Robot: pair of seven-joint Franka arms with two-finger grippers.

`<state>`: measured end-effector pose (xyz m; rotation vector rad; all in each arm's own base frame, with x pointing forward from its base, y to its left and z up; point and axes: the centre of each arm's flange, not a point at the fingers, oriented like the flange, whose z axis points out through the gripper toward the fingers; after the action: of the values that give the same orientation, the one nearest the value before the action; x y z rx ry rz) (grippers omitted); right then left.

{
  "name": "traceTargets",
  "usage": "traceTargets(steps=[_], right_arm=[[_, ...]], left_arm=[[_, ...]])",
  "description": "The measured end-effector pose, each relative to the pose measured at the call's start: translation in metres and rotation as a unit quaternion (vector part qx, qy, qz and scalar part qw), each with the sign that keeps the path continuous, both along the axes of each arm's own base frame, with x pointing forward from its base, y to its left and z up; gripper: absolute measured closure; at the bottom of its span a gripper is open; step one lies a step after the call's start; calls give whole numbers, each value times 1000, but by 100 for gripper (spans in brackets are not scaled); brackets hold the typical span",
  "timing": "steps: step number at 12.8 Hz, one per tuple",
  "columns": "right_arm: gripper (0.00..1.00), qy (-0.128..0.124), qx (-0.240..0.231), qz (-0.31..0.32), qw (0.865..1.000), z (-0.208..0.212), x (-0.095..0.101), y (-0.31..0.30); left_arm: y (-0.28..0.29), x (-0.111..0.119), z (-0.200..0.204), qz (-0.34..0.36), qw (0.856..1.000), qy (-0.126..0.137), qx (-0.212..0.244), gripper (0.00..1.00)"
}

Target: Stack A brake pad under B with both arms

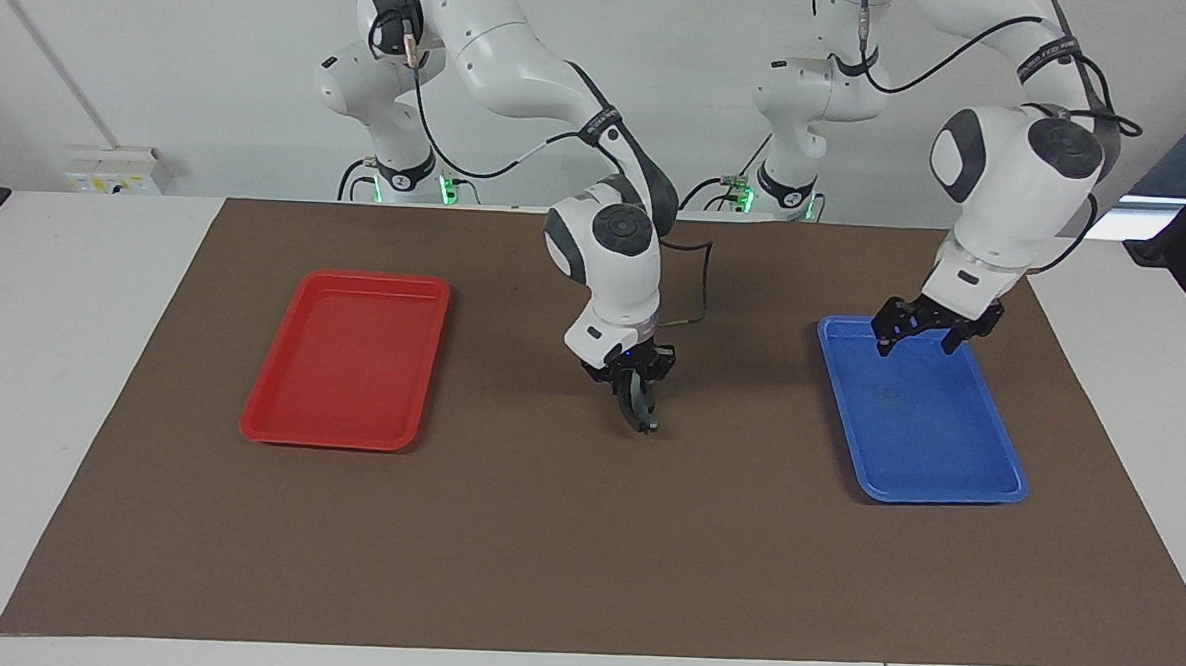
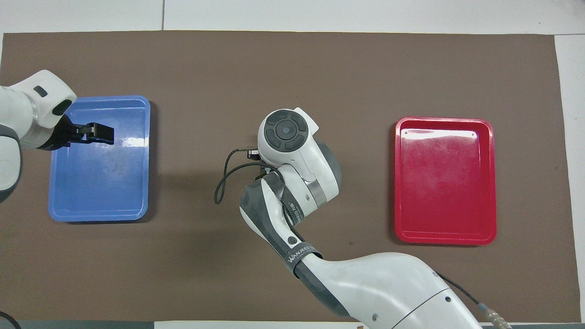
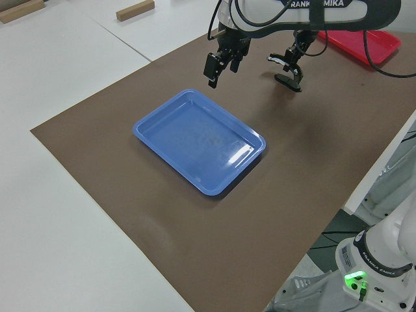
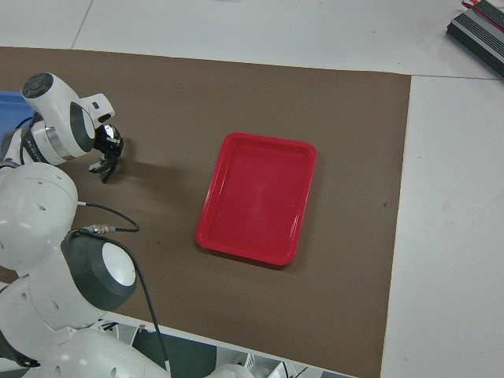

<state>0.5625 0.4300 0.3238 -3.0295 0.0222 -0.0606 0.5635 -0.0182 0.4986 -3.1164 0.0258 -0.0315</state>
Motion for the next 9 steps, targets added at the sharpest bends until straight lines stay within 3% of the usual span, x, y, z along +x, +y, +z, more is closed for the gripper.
traceTargets(steps=[5,9], right_arm=[[58,-5,3,7,1000,-18,-15,5],[58,16,-9,9,1000,-22,-23,2]], left_arm=[[15,-5,98,13,1000,10,-3,0],[25,-12,124,11,999,32,-2,0]])
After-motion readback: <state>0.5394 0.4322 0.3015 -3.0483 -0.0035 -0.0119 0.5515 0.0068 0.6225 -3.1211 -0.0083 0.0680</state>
